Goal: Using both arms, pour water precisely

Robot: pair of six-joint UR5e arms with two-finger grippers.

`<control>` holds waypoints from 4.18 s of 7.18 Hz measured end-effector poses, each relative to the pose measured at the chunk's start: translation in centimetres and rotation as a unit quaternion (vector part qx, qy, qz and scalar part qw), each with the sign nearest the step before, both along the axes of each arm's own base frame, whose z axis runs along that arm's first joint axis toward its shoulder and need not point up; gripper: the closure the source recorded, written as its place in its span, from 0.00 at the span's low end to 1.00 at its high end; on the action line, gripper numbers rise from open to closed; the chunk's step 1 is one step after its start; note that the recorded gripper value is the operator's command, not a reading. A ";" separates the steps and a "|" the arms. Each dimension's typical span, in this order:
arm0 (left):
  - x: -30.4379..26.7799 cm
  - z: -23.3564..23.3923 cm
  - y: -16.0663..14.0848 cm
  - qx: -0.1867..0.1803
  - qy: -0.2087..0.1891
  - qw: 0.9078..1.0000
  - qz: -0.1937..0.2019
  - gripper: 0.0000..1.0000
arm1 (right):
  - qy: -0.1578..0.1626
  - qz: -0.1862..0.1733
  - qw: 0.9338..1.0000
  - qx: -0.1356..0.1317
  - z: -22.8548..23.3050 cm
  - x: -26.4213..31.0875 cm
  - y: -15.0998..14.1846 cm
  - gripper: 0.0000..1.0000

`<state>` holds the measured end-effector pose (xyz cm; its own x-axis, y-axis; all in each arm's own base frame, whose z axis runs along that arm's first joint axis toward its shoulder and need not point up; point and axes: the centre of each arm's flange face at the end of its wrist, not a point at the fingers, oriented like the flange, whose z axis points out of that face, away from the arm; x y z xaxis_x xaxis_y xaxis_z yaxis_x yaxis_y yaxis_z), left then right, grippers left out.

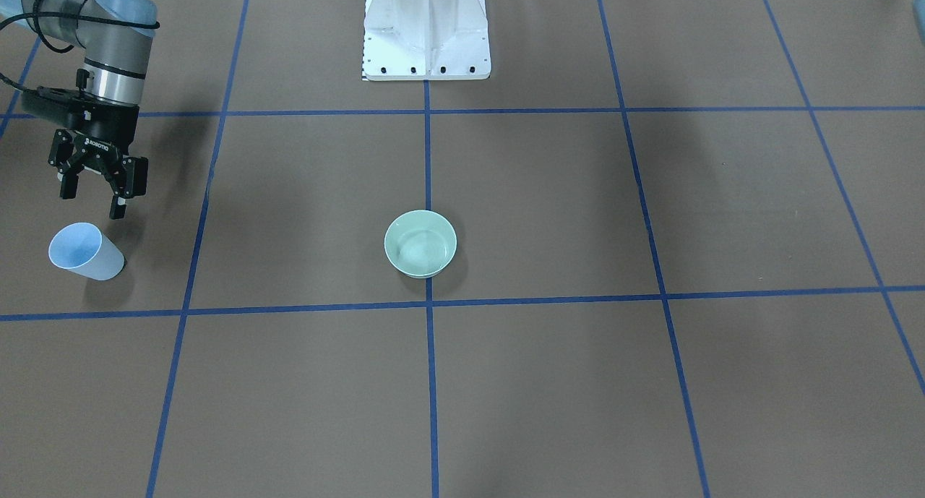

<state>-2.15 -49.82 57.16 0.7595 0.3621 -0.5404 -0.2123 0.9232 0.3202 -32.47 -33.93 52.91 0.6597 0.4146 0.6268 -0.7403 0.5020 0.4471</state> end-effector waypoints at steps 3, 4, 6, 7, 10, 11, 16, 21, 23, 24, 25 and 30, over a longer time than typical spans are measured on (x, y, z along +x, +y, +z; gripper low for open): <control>0.0 0.5 0.1 -0.002 0.000 1.000 0.001 0.00 | 0.026 0.014 0.999 0.020 2.0 -3.1 -1.3 0.00; 0.1 0.6 0.1 -0.001 0.001 1.000 0.001 0.00 | 0.036 0.016 0.999 0.023 2.8 -3.9 -1.7 0.01; 0.1 0.6 0.0 0.000 0.001 1.000 0.001 0.00 | 0.058 0.022 0.998 0.024 4.6 -4.4 -2.3 0.02; 0.1 0.6 0.0 0.000 0.001 1.000 0.001 0.00 | 0.067 0.030 0.997 0.024 5.4 -3.9 -3.0 0.03; 0.2 0.5 -0.1 0.000 0.001 1.000 0.000 0.00 | 0.077 0.063 0.995 0.027 5.8 -2.7 -5.9 0.10; 0.2 0.6 -0.1 0.000 0.001 1.000 0.000 0.00 | 0.080 0.071 0.994 0.026 6.1 -3.3 -7.2 0.16; 0.2 0.6 -0.1 -0.001 0.001 1.000 0.000 0.00 | 0.097 0.083 0.991 0.027 6.7 -3.1 -9.4 1.00; -3.1 3.4 1.2 -0.066 0.052 0.995 -0.057 0.00 | 0.031 -0.051 0.995 0.079 -2.0 -1.4 -11.0 1.00; -6.8 4.5 3.0 -0.083 0.075 0.989 -0.097 0.00 | -0.014 -0.132 0.987 0.090 -7.1 -0.9 -10.5 1.00; -7.4 4.8 3.4 -0.088 0.079 0.988 -0.103 0.00 | -0.029 -0.168 0.980 0.105 -9.5 -1.2 -10.1 1.00; -7.5 5.0 3.6 -0.090 0.081 0.987 -0.105 0.00 | -0.033 -0.203 0.971 0.125 -11.7 -1.8 -9.9 1.00; -7.3 5.2 3.4 -0.093 0.082 0.987 -0.104 0.00 | -0.015 -0.398 0.883 0.248 -20.6 -8.8 -7.2 1.00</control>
